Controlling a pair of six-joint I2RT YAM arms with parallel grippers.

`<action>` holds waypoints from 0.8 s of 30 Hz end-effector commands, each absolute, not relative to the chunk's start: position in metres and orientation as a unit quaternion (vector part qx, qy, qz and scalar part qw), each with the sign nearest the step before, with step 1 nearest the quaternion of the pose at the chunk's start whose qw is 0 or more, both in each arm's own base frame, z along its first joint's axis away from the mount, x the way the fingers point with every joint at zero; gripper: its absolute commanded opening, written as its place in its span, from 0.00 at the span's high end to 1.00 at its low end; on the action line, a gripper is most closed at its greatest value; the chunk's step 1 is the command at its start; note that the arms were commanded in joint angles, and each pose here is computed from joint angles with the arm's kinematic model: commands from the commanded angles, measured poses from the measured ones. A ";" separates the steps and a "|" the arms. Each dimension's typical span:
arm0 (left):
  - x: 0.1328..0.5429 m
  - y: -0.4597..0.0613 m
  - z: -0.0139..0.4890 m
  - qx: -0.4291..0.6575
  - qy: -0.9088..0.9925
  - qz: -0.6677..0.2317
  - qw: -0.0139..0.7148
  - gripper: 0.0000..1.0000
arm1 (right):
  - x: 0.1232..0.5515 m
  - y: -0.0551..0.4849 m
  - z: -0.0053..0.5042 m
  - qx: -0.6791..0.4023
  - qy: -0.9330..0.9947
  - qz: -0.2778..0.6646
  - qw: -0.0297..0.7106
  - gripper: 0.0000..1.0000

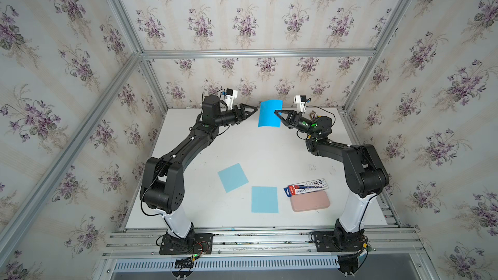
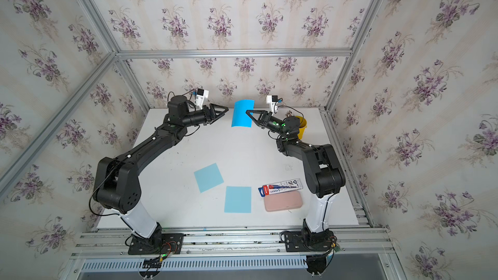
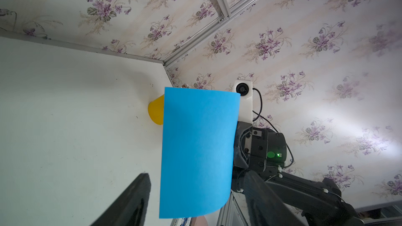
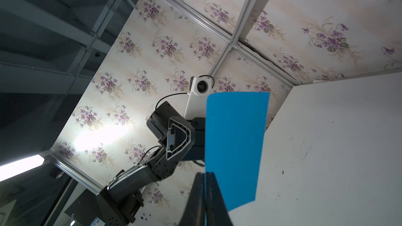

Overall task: Fold the square paper along the opposite sides
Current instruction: Pick up the paper from the center of the board.

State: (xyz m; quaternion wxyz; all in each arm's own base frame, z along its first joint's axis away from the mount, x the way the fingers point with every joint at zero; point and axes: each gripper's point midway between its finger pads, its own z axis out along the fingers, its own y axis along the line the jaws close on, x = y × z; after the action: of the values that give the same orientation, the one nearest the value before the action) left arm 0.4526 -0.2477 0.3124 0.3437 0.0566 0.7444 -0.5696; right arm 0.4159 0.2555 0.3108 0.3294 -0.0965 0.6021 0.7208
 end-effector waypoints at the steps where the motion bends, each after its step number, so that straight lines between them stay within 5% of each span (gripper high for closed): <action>1: 0.439 -0.245 0.320 0.102 0.736 -0.593 0.310 0.27 | 0.389 0.256 0.322 -0.201 0.594 0.709 0.322 1.00; 14: 0.398 -0.264 0.340 0.185 0.698 -0.631 0.284 0.27 | 0.376 0.267 0.344 -0.258 0.617 0.668 0.326 1.00; 24: 0.382 -0.267 0.347 0.204 0.699 -0.615 0.302 0.41 | 0.391 0.271 0.339 -0.236 0.648 0.643 0.333 1.00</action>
State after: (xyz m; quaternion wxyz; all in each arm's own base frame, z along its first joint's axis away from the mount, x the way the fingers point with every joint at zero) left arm 0.3840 -0.2678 0.3455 0.2865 0.1916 0.7013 -0.6240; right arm 0.3871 0.2721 0.3418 0.3228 -0.2362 0.6381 0.6579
